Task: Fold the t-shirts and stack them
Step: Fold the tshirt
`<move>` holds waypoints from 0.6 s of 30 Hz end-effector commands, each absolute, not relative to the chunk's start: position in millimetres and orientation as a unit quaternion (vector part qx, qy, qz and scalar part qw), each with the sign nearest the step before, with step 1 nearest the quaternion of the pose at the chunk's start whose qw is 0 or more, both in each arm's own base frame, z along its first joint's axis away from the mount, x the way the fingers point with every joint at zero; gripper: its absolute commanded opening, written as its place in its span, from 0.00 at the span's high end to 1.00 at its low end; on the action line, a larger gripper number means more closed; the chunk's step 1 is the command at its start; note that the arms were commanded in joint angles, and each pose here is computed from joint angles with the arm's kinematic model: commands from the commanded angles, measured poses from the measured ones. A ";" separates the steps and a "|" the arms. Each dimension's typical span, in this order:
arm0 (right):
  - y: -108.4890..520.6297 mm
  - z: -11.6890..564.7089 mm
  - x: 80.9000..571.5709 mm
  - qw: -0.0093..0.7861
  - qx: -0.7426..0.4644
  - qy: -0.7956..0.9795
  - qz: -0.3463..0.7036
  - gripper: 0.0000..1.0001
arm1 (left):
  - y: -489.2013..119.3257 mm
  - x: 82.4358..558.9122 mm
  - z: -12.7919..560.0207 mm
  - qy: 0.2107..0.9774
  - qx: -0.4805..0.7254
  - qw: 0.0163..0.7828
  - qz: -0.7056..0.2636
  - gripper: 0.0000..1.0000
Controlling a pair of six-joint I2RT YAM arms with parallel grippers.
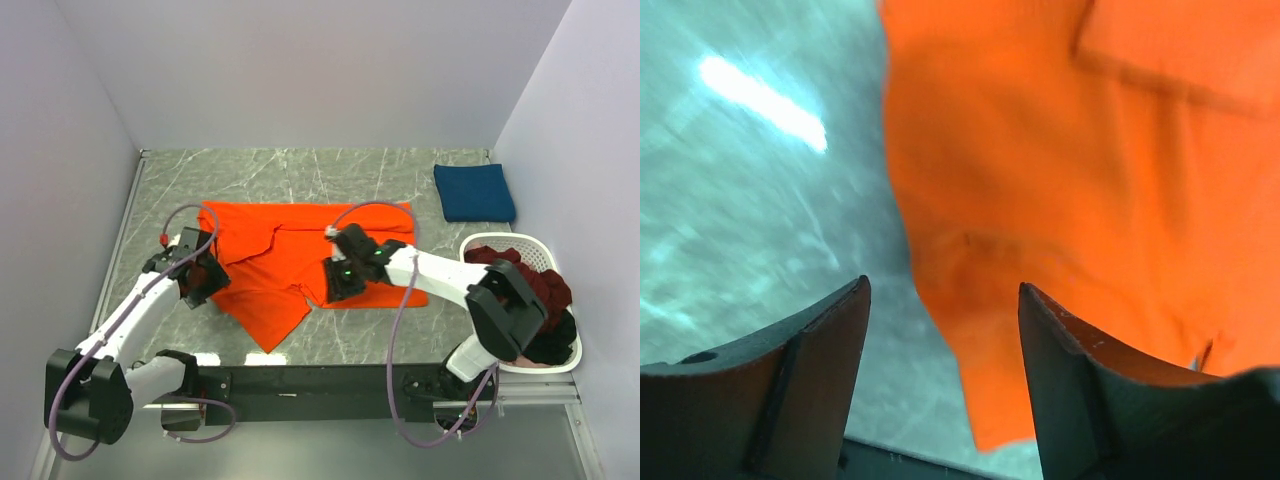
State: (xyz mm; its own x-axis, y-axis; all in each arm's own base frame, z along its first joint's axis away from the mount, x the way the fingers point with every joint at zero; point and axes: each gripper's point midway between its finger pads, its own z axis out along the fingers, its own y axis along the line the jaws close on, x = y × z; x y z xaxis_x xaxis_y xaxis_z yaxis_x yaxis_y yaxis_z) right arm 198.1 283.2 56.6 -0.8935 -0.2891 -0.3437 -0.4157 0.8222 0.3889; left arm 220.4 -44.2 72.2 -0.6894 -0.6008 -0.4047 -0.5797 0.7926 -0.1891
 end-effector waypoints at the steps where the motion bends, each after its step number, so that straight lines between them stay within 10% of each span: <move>1: 224.7 52.6 214.0 0.174 -0.124 0.964 0.156 0.57 | -65.9 204.8 65.6 0.919 -0.337 0.193 -0.063 0.34; 18: 108.6 35.4 224.8 0.195 0.063 0.974 0.096 0.56 | -36.9 218.4 17.1 0.901 -0.382 0.206 0.028 0.52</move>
State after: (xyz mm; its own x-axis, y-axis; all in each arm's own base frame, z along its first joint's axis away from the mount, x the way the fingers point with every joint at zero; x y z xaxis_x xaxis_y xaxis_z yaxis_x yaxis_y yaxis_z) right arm 221.9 116.4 31.8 -0.9310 0.1344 -0.3392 0.0623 0.9746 0.2151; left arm 199.9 -44.1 16.2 -0.6676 -0.6704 -0.3240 -0.6834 0.7244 -0.0909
